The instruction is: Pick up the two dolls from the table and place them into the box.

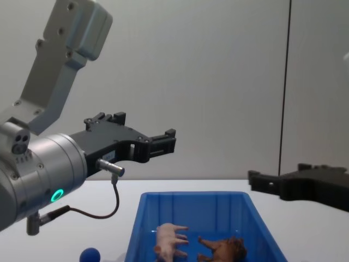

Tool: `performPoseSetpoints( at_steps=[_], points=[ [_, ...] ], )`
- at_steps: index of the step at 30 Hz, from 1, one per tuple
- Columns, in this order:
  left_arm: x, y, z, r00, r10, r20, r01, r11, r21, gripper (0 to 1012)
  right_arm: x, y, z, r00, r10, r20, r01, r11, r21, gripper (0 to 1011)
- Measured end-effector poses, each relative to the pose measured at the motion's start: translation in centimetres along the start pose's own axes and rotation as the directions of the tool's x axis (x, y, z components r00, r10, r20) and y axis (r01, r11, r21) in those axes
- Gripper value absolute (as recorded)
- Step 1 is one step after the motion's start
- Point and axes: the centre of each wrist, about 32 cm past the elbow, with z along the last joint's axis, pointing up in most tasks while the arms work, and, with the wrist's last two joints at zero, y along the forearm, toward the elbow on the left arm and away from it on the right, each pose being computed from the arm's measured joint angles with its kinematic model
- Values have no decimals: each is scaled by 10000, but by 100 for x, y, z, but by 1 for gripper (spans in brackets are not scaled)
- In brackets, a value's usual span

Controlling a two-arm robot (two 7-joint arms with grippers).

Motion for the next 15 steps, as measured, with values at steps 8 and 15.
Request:
performPoseSetpoints(
  at_steps=[8, 15],
  points=[
    [0, 4, -4, 10000, 2, -17, -2, 10000, 36, 1001, 40, -77, 5, 9987, -482, 181, 480, 9988, 129, 1001],
    [14, 37, -7, 9997, 130, -230, -123, 9994, 309, 1001, 57, -110, 6, 9973, -686, 253, 682, 9975, 185, 1001]
  ],
)
